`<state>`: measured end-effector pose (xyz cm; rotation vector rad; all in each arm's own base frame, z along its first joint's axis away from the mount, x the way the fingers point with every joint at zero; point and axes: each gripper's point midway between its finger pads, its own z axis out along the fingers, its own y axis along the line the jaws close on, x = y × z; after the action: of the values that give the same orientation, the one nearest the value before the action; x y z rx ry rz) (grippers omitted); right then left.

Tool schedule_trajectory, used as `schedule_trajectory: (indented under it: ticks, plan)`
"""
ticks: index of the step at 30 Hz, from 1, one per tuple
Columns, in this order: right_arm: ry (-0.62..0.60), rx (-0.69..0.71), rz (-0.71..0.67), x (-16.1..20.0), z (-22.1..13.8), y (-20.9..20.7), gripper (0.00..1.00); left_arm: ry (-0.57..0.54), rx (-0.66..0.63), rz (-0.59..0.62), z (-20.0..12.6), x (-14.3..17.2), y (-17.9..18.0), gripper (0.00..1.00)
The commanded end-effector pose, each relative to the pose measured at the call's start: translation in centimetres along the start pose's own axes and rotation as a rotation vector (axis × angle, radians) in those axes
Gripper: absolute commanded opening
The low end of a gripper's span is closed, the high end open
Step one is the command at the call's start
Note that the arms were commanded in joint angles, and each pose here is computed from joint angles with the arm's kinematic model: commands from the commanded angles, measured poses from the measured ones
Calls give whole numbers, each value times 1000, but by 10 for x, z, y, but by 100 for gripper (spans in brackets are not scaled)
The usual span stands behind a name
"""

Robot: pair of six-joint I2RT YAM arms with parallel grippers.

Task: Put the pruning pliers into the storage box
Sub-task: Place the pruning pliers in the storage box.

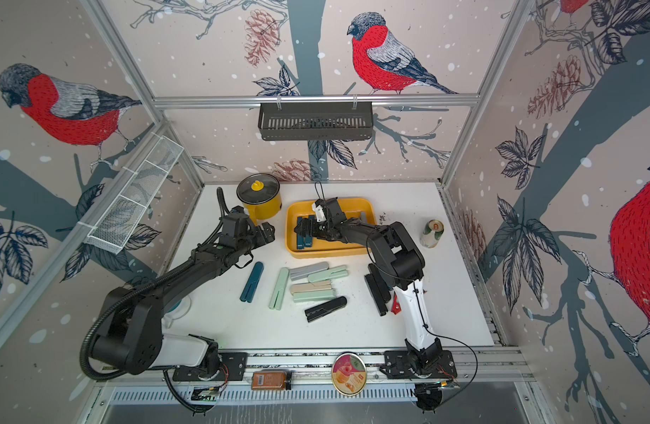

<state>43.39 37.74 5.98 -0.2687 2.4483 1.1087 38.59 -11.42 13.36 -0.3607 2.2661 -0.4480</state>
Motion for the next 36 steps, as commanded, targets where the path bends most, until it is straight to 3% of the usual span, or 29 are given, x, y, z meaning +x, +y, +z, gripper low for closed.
schedule_trajectory:
  ticks: [1,21,28,36]
  plan:
    - [-15,44,21,-5,4,-11,100,1,4,1,-1,0,0,97]
    - [34,-37,1,6,15,21,99,6,3,2,-2,3,1,98]
    - [-22,-18,2,-8,-7,22,100,-2,-8,-6,-6,4,5,98]
    - [-109,9,-93,-25,-51,34,100,-20,-5,15,-19,13,-2,97]
